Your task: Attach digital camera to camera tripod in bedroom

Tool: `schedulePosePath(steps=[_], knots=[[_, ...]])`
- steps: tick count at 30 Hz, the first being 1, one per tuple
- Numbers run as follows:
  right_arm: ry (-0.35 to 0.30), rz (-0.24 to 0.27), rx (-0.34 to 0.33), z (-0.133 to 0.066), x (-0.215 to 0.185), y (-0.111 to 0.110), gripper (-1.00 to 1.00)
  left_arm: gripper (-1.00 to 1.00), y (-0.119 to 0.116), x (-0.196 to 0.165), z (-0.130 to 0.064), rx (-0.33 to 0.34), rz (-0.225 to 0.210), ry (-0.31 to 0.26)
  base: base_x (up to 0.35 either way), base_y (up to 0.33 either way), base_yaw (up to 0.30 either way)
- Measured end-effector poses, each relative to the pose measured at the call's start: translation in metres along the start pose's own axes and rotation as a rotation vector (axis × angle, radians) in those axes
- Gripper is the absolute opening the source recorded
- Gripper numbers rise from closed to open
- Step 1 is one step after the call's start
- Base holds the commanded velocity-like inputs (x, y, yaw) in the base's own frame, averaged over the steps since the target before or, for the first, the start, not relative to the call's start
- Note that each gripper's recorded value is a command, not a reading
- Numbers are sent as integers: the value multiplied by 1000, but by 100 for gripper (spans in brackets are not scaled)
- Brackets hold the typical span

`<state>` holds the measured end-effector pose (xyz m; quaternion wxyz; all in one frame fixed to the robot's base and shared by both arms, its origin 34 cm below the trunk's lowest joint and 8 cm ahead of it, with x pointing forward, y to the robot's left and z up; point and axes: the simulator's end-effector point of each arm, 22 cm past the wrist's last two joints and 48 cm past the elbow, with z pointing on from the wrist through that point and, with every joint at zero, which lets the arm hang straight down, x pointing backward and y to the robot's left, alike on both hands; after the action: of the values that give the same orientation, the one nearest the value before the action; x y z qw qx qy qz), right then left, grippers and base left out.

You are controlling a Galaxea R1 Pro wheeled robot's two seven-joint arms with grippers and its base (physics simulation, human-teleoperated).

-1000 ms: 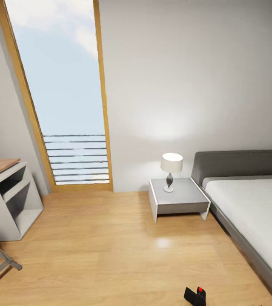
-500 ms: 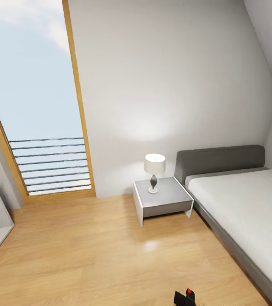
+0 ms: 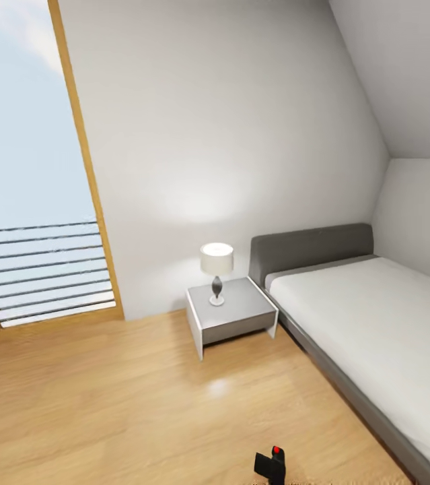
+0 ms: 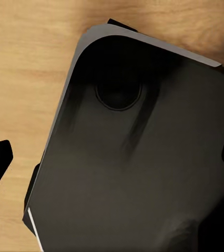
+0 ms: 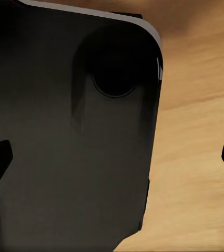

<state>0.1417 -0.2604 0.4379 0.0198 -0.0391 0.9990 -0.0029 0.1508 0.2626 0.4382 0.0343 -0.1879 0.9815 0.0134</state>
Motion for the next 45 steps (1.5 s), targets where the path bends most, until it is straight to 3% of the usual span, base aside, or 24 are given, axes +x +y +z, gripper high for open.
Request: schedulePosePath(steps=[26, 45], knots=[[0, -1, -1, 0, 0, 1, 100, 100, 0, 0, 0, -1, -8, 1, 0, 79, -277], [4, -28, -5, 0, 1, 3, 100, 100, 1, 0, 0, -2, -10, 1, 0, 4, -34]])
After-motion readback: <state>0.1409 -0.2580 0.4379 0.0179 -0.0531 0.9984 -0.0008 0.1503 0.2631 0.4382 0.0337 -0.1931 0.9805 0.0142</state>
